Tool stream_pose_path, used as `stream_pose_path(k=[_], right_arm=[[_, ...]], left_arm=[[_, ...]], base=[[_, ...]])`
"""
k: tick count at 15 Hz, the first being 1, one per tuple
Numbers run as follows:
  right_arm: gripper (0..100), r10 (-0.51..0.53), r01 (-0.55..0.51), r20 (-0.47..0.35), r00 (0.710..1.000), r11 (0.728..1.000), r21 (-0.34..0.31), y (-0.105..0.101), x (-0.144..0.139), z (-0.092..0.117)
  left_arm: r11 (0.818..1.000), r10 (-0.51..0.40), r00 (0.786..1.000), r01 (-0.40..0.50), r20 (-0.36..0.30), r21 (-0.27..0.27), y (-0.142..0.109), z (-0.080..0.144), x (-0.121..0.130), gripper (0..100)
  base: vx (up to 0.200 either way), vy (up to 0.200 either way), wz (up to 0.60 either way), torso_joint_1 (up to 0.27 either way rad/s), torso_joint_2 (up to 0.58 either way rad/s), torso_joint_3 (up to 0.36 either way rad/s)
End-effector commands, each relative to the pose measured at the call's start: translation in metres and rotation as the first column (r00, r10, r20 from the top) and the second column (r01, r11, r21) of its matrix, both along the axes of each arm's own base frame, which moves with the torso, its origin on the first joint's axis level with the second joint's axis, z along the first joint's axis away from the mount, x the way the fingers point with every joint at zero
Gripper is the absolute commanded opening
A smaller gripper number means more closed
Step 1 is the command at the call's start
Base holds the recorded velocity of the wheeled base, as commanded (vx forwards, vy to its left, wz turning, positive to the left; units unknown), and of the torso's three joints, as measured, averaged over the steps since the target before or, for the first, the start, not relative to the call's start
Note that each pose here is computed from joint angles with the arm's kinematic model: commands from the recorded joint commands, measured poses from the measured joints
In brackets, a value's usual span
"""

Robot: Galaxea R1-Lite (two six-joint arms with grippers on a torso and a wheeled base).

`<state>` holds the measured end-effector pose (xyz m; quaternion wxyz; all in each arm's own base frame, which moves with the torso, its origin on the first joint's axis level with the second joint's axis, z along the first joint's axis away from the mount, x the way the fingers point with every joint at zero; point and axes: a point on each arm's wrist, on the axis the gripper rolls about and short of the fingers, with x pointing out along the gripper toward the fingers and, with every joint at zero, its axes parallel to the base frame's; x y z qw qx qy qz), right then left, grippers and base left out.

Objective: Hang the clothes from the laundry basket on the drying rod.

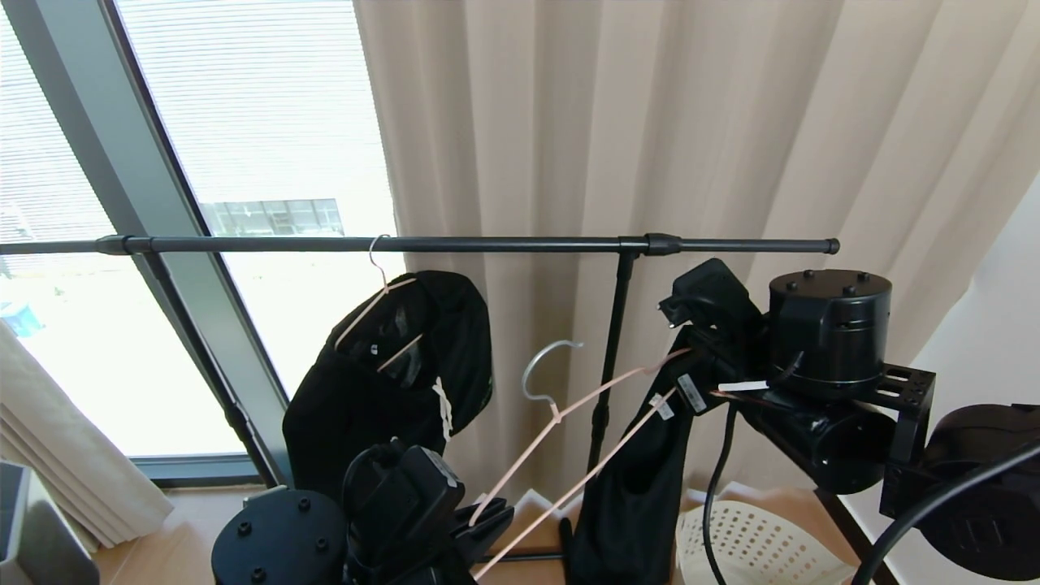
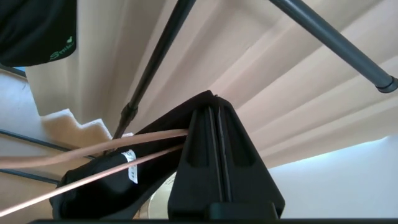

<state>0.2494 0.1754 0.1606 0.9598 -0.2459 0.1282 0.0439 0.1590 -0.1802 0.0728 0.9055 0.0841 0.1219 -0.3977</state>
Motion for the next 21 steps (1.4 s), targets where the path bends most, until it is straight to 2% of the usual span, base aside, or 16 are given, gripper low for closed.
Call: stream_pose_path(k=[1, 7, 11, 13, 19, 21], right_arm=[[0, 0.024, -0.024, -0.001, 1.0, 1.0, -0.006, 0.006, -0.008, -0.001], [0, 0.022, -0.022, 0.02, 1.0, 1.0, 0.002, 0.008, -0.014, 0.006], [0, -0.056, 0.055, 0.041, 0.998, 0.998, 0.026, -0.01, 0.005, 0.013], [0, -0.057, 0.056, 0.043, 0.997, 0.998, 0.026, -0.01, 0.005, 0.014], [0, -0.056, 0.055, 0.036, 0.998, 0.998, 0.02, -0.01, 0.003, 0.011], [0, -0.019, 0.018, 0.024, 1.0, 1.0, 0.01, -0.001, -0.006, 0.007]], left_arm=[[1.0, 0.003, 1.0, -0.003, -0.002, 0.003, 0.0, -0.001, 0.001, 0], [1.0, 0.024, 1.0, -0.024, 0.006, 0.005, 0.004, -0.001, 0.004, 0], [0.998, 0.05, 0.999, -0.05, 0.011, 0.022, 0.008, -0.003, 0.007, 0], [0.998, 0.055, 0.998, -0.055, 0.015, 0.032, 0.009, -0.004, 0.009, 0], [0.992, 0.124, 0.991, -0.124, 0.046, 0.014, 0.007, 0.001, 0.018, 0], [0.991, 0.13, 0.99, -0.13, 0.048, 0.007, 0.004, 0.0, 0.022, 0]], base=[[0.0, 0.0, 0.0, 0.0, 0.0, 0.0], [0.0, 0.0, 0.0, 0.0, 0.0, 0.0], [0.0, 0.0, 0.0, 0.0, 0.0, 0.0], [0.0, 0.0, 0.0, 0.0, 0.0, 0.0], [0.0, 0.0, 0.0, 0.0, 0.0, 0.0], [0.0, 0.0, 0.0, 0.0, 0.0, 0.0]])
